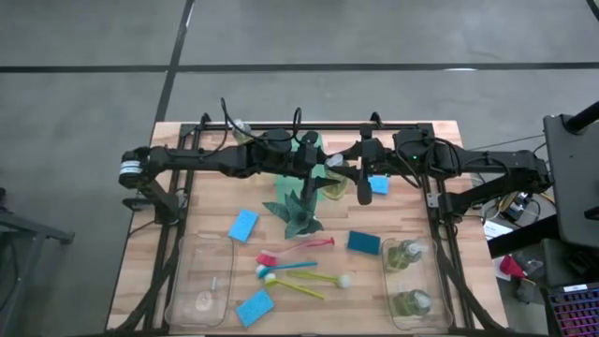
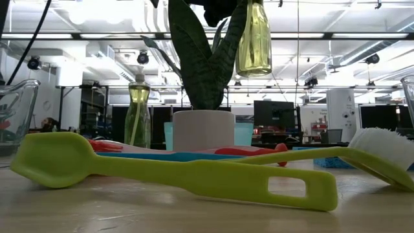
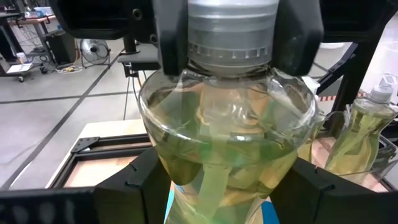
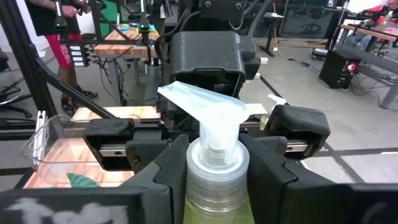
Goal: Pick & Place Kitchen Sink Supplies
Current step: Put the yellow soap dispenser into the right transparent bin
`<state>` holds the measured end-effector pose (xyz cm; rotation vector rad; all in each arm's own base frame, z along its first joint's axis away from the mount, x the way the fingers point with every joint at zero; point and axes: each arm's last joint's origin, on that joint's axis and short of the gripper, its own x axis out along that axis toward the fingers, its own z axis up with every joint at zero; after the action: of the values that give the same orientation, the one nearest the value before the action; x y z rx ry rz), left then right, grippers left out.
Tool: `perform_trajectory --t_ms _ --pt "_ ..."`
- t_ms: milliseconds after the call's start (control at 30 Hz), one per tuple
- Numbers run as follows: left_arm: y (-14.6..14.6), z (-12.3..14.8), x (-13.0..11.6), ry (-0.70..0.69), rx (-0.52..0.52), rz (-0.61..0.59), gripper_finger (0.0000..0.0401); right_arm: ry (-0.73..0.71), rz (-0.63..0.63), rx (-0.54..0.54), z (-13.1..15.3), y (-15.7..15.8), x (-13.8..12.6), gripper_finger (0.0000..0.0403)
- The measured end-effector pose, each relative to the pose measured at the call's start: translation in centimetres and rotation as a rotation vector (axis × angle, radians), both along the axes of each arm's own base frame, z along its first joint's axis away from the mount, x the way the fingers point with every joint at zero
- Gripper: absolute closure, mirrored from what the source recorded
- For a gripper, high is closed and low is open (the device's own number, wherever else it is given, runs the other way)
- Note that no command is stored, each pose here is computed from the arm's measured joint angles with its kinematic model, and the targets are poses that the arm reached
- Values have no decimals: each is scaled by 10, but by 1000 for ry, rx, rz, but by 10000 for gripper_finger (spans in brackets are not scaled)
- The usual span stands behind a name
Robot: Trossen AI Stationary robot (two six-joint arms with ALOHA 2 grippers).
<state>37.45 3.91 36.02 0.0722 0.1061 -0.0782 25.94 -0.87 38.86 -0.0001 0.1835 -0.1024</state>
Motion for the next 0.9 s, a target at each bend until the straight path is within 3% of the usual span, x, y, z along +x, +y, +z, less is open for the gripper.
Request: perform_trajectory --t_ms 367,700,900 --pt "1 1 0 -6 27 45 178 -2 1 -8 1 0 -2 284" --pt "2 4 -1 -26 64 64 93 21 -33 -14 -2 -1 -2 287" --pt "2 15 -12 -35 122 112 73 20 -54 -15 0 -3 -6 290"
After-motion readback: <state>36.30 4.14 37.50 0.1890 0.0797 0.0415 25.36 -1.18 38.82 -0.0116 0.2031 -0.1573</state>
